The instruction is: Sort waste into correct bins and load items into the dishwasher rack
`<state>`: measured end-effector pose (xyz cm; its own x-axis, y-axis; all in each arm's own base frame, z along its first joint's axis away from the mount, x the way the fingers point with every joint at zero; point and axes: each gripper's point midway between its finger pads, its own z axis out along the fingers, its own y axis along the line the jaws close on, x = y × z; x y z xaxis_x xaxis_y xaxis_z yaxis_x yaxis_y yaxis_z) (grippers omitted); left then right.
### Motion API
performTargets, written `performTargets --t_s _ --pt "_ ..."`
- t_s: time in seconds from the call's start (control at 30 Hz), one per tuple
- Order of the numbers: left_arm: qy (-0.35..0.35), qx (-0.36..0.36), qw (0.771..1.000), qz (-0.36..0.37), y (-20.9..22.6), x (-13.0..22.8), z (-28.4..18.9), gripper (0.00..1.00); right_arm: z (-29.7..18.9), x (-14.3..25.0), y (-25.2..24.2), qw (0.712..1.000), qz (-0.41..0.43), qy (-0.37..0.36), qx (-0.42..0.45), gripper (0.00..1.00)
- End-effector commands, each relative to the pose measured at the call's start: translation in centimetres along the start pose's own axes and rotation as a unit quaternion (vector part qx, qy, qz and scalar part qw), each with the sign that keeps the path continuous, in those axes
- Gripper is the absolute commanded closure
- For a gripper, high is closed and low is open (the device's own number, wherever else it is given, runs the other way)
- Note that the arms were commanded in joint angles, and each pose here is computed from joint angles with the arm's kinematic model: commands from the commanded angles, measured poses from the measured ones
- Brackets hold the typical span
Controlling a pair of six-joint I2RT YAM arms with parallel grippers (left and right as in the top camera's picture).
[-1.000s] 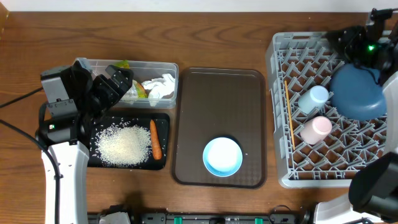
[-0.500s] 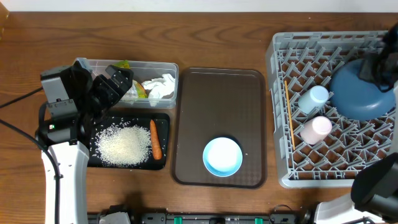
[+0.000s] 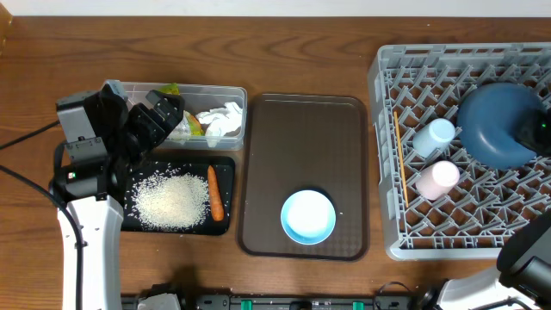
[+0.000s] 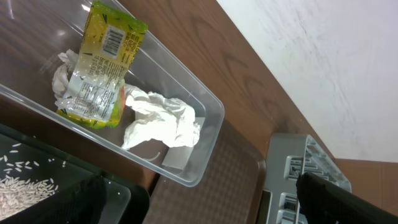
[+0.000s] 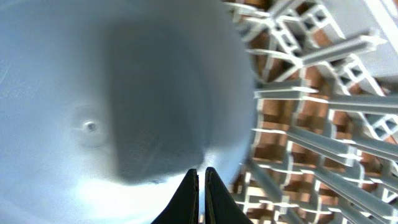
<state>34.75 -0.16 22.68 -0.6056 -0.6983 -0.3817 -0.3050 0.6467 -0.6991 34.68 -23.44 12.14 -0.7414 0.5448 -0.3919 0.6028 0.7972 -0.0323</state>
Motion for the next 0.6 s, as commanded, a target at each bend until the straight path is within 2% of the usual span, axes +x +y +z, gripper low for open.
performTargets --t_s 0.0,0.2,0.33,0.43,0.57 --pt "-0.007 -0.004 1.0 0.011 0.1 -0.4 -0.1 0.0 0.3 0.1 -0.9 1.0 0.03 0.003 -0.001 0.94" --pt "-0.007 -0.004 1.0 0.011 0.1 -0.4 -0.1 0.0 0.3 -0.1 -0.5 0.999 0.031 0.0 -0.013 0.89" --pt "-0.007 -0.004 1.0 0.011 0.1 -0.4 -0.1 0.0 -1.6 -1.3 4.2 0.99 0.023 -0.009 -0.141 0.81" --pt "-0.007 -0.004 1.0 0.011 0.1 -0.4 -0.1 0.0 -5.1 -2.0 8.3 0.969 -0.016 -0.015 -0.245 0.78" --pt "-0.007 -0.004 1.0 0.011 0.1 -0.4 -0.1 0.0 -9.9 -0.8 13.2 0.941 -0.081 -0.01 -0.327 0.74"
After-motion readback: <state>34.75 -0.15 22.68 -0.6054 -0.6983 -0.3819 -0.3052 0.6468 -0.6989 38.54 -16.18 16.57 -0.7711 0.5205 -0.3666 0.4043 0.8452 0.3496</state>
